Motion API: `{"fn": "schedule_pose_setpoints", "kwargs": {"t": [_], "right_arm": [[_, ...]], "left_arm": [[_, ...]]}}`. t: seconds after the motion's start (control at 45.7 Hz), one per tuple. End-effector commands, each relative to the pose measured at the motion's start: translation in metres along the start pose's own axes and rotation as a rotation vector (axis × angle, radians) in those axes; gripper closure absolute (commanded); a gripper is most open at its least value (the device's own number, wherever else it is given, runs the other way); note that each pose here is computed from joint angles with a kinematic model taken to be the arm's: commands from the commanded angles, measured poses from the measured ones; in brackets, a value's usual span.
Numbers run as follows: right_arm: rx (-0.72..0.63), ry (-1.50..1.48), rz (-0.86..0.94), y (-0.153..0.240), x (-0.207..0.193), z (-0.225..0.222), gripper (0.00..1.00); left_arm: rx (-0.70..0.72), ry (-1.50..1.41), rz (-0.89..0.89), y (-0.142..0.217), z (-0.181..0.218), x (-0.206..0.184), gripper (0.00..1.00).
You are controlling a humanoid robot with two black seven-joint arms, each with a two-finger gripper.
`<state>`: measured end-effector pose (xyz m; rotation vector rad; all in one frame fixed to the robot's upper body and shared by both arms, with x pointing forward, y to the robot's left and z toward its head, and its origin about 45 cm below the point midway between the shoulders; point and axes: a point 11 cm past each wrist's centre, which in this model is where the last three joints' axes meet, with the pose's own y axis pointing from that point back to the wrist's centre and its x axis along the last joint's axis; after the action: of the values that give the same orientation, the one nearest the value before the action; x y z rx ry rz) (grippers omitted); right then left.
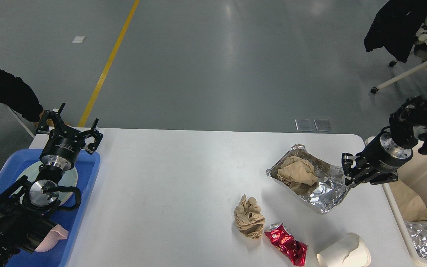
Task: Tidy desktop
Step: 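Lift the silver foil bag and drop it into the white bin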
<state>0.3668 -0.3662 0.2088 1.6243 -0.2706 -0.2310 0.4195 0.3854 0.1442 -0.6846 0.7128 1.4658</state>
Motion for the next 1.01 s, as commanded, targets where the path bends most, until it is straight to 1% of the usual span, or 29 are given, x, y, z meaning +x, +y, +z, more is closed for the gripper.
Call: {"fn": "schedule_pose_setpoints", "kwargs": {"t": [0.0,0.175,0.35,0.613,0.985], "right_arm": [[0.011,0.027,-0.041,0.02,-0.002,-0.003,1.0],[0.027,0.08,-0.107,0.053,-0.008,-0.015,1.0],[0.069,0.118,-0.006,0.103,0.005,-0.034,1.0],[0.04,0.135,0.134,0.163,0.021,-0.037,1.0],[0.053,0.174,0.23,0.204,0.026,-0.052,1.0]], "left_arm": [[0.0,0.0,0.0,0.0,0.0,0.0,0.04],[0.0,0.0,0.0,0.0,0.0,0.0,0.04],[0.0,0.0,0.0,0.0,0.0,0.0,0.04],[0.0,0.0,0.0,0.0,0.0,0.0,0.04],[0.001,0.0,0.001,0.0,0.0,0.001,0.04]]}}
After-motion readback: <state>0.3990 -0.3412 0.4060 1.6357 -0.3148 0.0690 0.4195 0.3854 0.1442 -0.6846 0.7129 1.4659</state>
